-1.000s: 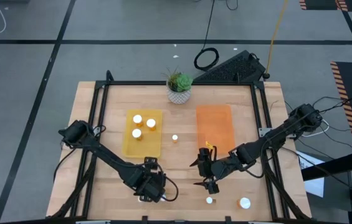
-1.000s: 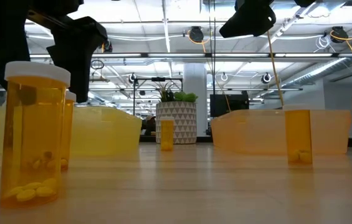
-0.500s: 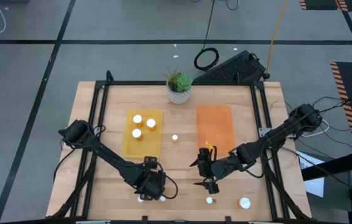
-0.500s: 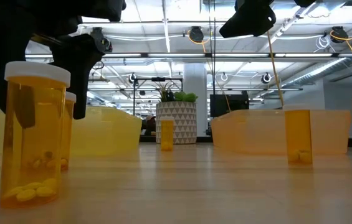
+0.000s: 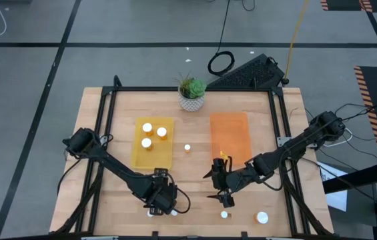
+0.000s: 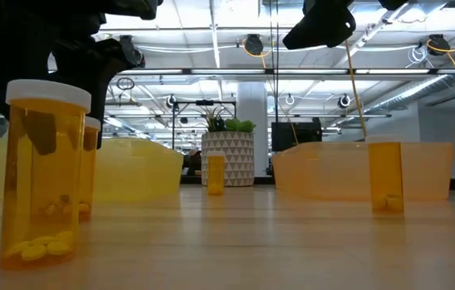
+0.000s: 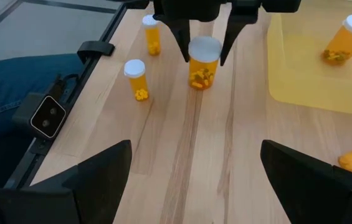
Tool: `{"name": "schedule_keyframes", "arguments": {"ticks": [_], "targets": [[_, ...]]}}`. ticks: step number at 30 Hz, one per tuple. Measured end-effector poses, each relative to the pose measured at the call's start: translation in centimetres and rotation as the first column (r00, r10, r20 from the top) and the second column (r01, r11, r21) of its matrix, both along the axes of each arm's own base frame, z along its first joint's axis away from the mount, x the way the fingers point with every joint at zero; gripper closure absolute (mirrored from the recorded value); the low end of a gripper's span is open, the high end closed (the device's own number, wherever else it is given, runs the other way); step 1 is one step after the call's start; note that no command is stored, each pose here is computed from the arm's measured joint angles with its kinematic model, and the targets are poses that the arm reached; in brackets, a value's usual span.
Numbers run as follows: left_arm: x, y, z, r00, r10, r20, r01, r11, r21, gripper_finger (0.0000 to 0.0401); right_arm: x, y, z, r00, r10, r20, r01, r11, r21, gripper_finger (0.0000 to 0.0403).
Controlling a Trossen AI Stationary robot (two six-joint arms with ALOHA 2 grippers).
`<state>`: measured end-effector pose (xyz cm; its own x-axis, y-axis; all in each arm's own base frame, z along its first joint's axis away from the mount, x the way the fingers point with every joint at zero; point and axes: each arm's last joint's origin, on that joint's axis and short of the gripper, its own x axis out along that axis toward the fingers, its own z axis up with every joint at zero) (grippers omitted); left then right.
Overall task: Pick and place medicine bottles into bin by pill shape (circle, oval)
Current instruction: Put the large medicine bottle into the yellow bin
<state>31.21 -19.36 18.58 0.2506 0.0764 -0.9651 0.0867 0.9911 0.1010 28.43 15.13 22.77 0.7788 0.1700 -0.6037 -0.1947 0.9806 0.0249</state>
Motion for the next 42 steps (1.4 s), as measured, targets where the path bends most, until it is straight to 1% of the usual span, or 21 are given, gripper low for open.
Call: {"name": "schedule_keyframes", "arguments": {"ticks": [2,4,7,10,14,19,23,28,31,34,38,42], "targets": [[-0.1,0.1,0.2,1.000,-0.003,-0.003,0.003,1.000,-0.001,0.0194,0.0,0.0,0.0,1.000,0.000,0.000,0.000,1.000,0.000,0.0051],[-0.1,0.2,0.6,1.000,0.000,0.005,0.000,1.000,-0.006,0.0195,0.0,0.0,0.0,1.000,0.000,0.000,0.000,1.000,0.000,0.0051],[-0.3,0.7,1.4,1.000,0.012,0.012,-0.012,1.000,-0.010,0.0180,0.0,0.0,0.0,1.000,0.000,0.000,0.000,1.000,0.000,0.0051],[-0.4,1.2,2.5,0.999,0.021,0.045,-0.020,1.000,-0.022,0.0161,0.0,0.0,0.0,1.000,0.000,0.000,0.000,1.000,0.000,0.0051],[-0.7,2.0,4.5,0.995,0.017,0.103,-0.014,1.000,-0.028,0.0157,0.0,0.0,0.0,1.000,0.000,0.000,0.000,1.000,0.000,0.0051],[-1.4,3.7,7.2,0.985,0.035,0.170,-0.034,0.999,-0.009,0.0174,0.0,0.0,0.0,1.000,0.000,0.000,0.000,1.000,0.000,0.0051],[-1.6,4.0,8.1,0.978,0.037,0.204,-0.032,0.999,-0.027,0.0190,0.0,0.0,0.0,1.000,0.000,0.000,0.000,1.000,-0.001,0.0051],[-1.9,2.8,7.3,0.983,-0.027,0.179,0.028,1.000,-0.005,0.0193,0.0,0.0,0.0,1.000,-0.001,-0.004,0.001,1.000,-0.001,0.0051],[-1.7,1.6,6.4,0.982,-0.073,0.176,0.073,0.997,0.003,0.0184,0.0,0.0,0.0,1.000,-0.001,-0.006,0.001,1.000,-0.002,0.0051],[-1.2,0.1,5.2,0.968,-0.158,0.193,0.159,0.987,0.010,0.0163,0.0,0.0,0.0,1.000,-0.002,-0.002,0.002,1.000,0.001,0.0051],[-0.7,-1.6,3.1,0.936,-0.308,0.168,0.305,0.951,0.043,0.0121,0.0,0.0,0.0,1.000,-0.003,-0.001,0.003,1.000,0.002,0.0051],[-0.4,-1.9,1.9,0.921,-0.367,0.130,0.362,0.930,0.062,0.0087,0.1,-0.1,0.0,1.000,-0.007,-0.001,0.007,1.000,0.002,0.0051]]}}
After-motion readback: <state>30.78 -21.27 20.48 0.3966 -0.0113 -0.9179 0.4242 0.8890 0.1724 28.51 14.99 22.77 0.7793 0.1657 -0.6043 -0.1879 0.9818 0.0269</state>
